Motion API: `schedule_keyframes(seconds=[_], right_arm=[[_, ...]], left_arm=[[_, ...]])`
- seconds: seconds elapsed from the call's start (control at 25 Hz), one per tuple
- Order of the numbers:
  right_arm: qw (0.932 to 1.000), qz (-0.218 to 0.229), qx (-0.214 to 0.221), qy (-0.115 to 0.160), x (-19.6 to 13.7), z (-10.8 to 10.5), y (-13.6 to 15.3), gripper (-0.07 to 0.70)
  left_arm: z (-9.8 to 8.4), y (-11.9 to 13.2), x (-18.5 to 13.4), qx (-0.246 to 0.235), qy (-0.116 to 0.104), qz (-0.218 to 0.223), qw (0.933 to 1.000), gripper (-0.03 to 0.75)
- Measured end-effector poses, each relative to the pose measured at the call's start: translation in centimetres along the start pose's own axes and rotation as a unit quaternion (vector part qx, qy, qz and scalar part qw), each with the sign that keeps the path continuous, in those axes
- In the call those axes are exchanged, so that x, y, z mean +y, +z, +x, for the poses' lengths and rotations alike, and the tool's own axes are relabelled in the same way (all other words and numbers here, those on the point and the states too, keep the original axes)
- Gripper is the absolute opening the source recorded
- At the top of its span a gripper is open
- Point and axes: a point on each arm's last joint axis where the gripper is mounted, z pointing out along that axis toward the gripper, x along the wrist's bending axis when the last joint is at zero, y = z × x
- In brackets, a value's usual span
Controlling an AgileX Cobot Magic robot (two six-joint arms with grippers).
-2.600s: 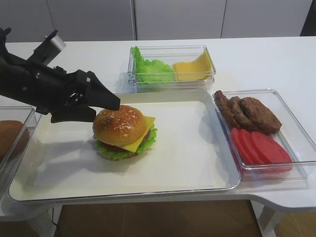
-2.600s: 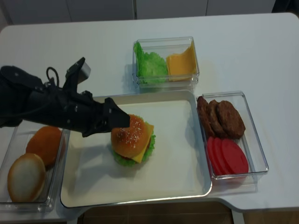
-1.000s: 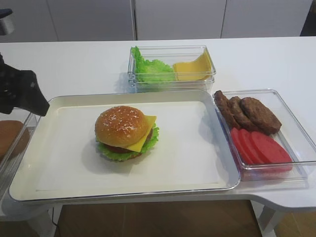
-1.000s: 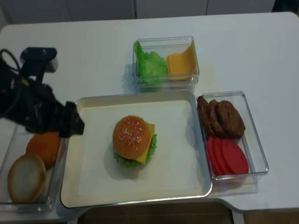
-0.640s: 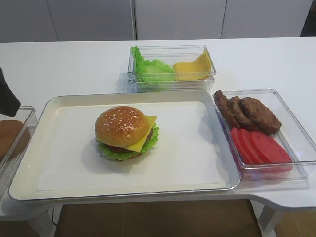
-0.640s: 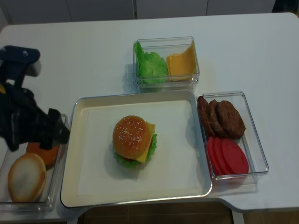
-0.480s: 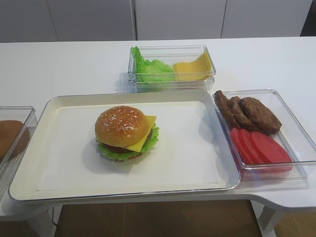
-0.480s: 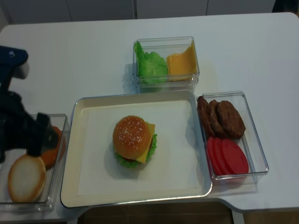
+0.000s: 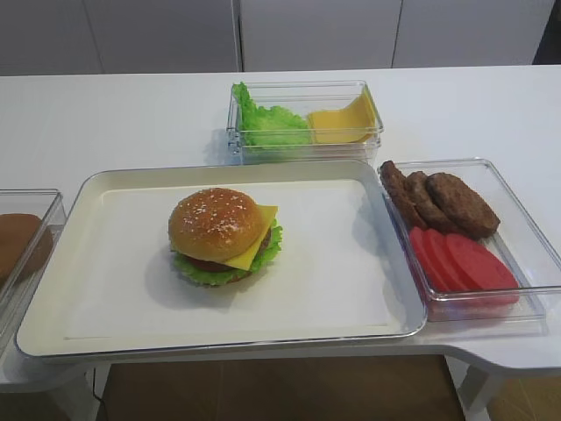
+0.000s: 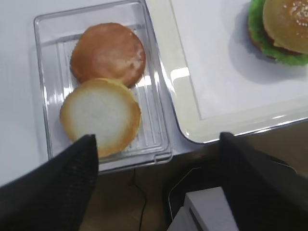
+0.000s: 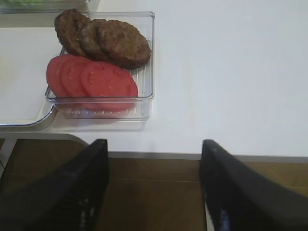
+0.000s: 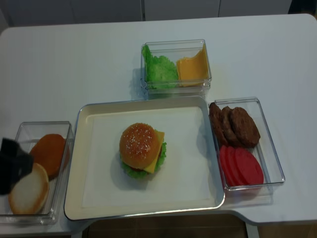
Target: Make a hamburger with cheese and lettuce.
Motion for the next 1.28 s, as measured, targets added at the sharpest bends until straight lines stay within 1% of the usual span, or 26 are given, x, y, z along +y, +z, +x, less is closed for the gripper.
schedule_keyframes(seconds=[0.16, 0.28, 0.36, 0.44, 0.56, 0.68, 0.76, 0.96, 1.16, 1.2, 1.28], right_arm=[[1.0000, 0.000, 0.000, 0.000, 0.0, 0.0, 0.0, 0.450], [1.0000, 0.000, 0.000, 0.000, 0.0, 0.0, 0.0, 0.450], [1.0000, 0.000, 0.000, 0.000, 0.0, 0.0, 0.0, 0.450], [1.0000, 0.000, 0.000, 0.000, 0.0, 0.0, 0.0, 0.450], [1.0000, 0.000, 0.000, 0.000, 0.0, 0.0, 0.0, 0.450], [1.0000, 0.000, 0.000, 0.000, 0.0, 0.0, 0.0, 0.450], [1.0000, 0.000, 0.000, 0.000, 0.0, 0.0, 0.0, 0.450], [1.0000, 0.000, 0.000, 0.000, 0.0, 0.0, 0.0, 0.450], [1.0000, 0.000, 0.000, 0.000, 0.0, 0.0, 0.0, 0.450], [1.0000, 0.000, 0.000, 0.000, 0.0, 0.0, 0.0, 0.450], [1.0000, 0.000, 0.000, 0.000, 0.0, 0.0, 0.0, 0.450]], left_arm=[[0.1, -0.5, -3.3, -0.001, -0.017, -0.015, 0.9997, 0.568], [0.2, -1.1, -5.7, -0.001, -0.033, -0.037, 0.9988, 0.568], [0.3, -1.7, -7.3, 0.000, -0.043, -0.061, 0.9972, 0.568], [0.5, -2.3, -8.5, 0.005, -0.048, -0.087, 0.9950, 0.568], [0.7, -3.6, -10.1, 0.006, -0.054, -0.132, 0.9897, 0.568], [0.7, -4.7, -11.8, 0.003, -0.058, -0.176, 0.9827, 0.567], [0.8, -4.9, -12.7, 0.001, -0.059, -0.196, 0.9789, 0.566], [0.8, -4.8, -15.1, -0.001, -0.064, -0.231, 0.9708, 0.554], [0.9, -4.2, -17.0, -0.003, -0.067, -0.253, 0.9651, 0.547], [0.9, -4.0, -17.2, -0.002, -0.067, -0.253, 0.9651, 0.547], [0.9, -3.4, -17.3, -0.001, -0.067, -0.244, 0.9673, 0.547]])
